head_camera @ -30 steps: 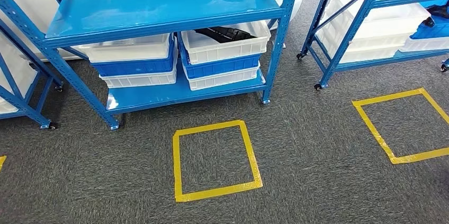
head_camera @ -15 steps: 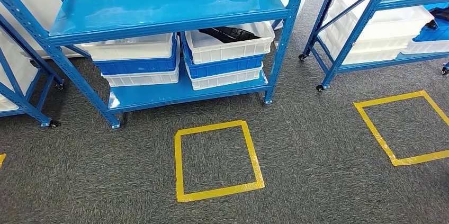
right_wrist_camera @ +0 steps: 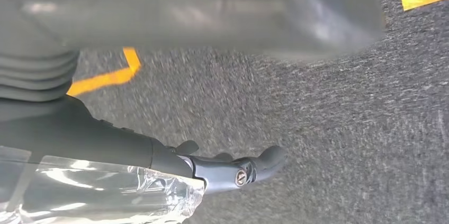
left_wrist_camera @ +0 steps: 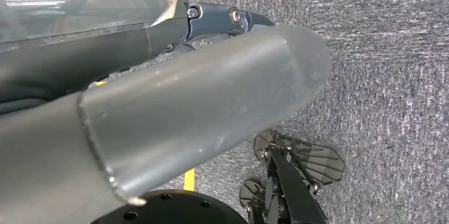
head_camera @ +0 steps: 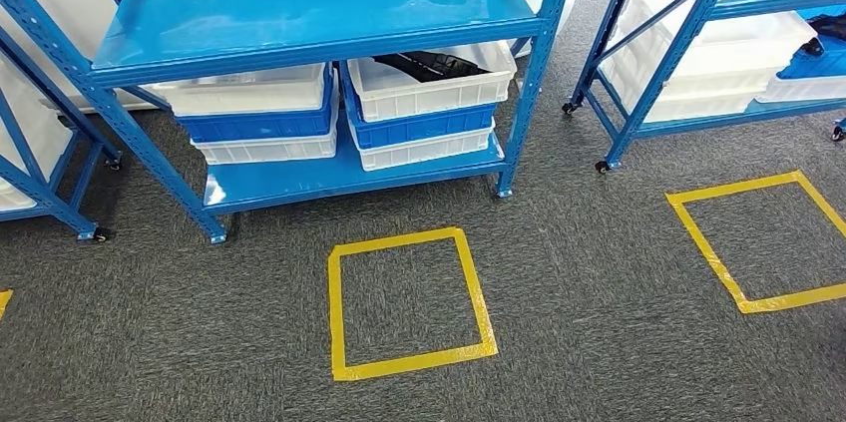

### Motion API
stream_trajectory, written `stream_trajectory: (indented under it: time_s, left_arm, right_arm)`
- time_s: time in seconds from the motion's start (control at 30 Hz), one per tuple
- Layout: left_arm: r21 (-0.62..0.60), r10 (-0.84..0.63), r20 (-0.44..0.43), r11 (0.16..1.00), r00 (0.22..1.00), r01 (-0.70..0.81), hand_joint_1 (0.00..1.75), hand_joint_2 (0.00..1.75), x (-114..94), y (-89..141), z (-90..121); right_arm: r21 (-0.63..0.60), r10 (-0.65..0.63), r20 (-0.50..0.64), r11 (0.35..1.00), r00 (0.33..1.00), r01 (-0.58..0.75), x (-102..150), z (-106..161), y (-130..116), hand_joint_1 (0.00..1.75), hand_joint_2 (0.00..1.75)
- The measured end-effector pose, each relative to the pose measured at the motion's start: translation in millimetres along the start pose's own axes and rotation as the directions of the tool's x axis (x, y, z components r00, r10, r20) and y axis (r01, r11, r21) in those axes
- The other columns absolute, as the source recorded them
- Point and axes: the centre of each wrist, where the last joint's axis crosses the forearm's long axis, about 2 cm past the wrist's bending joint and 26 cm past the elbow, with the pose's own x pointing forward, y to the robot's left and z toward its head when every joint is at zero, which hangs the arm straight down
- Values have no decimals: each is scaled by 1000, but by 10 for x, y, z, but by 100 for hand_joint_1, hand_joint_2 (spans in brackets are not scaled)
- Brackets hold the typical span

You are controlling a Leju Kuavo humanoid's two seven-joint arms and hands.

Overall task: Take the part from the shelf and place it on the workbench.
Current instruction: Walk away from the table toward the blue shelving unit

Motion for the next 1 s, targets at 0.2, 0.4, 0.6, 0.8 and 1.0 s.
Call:
stream_trajectory:
  time_s: [0.2, 0.4, 0.6, 0.8, 1.0]
  left_arm:
    - [7, 26, -3, 1000, 1000, -26, 0, 0, 2, -6, 2]
    - [24, 100, 59, 995, 993, -101, 0, 0, 36, -16, -4]
    - [42, 124, 62, 991, 990, -127, 0, 0, 77, -12, -16]
    - [29, 131, 59, 991, 990, -133, 0, 0, 98, -11, -23]
    - [12, 100, 10, 995, 995, -100, 0, 175, 59, -15, -11]
  right_arm:
    - [17, -31, -18, 999, 999, 32, -8, 21, 22, 0, 0]
    - [114, 29, -174, 993, 984, -9, 23, 45, 80, 0, 0]
    - [151, 75, -283, 988, 956, -33, 22, 62, 100, 0, 0]
    - [168, 121, -400, 984, 909, -56, 28, 67, 110, 0, 0]
    - [164, 134, -448, 984, 884, -66, -27, 61, 66, 0, 131]
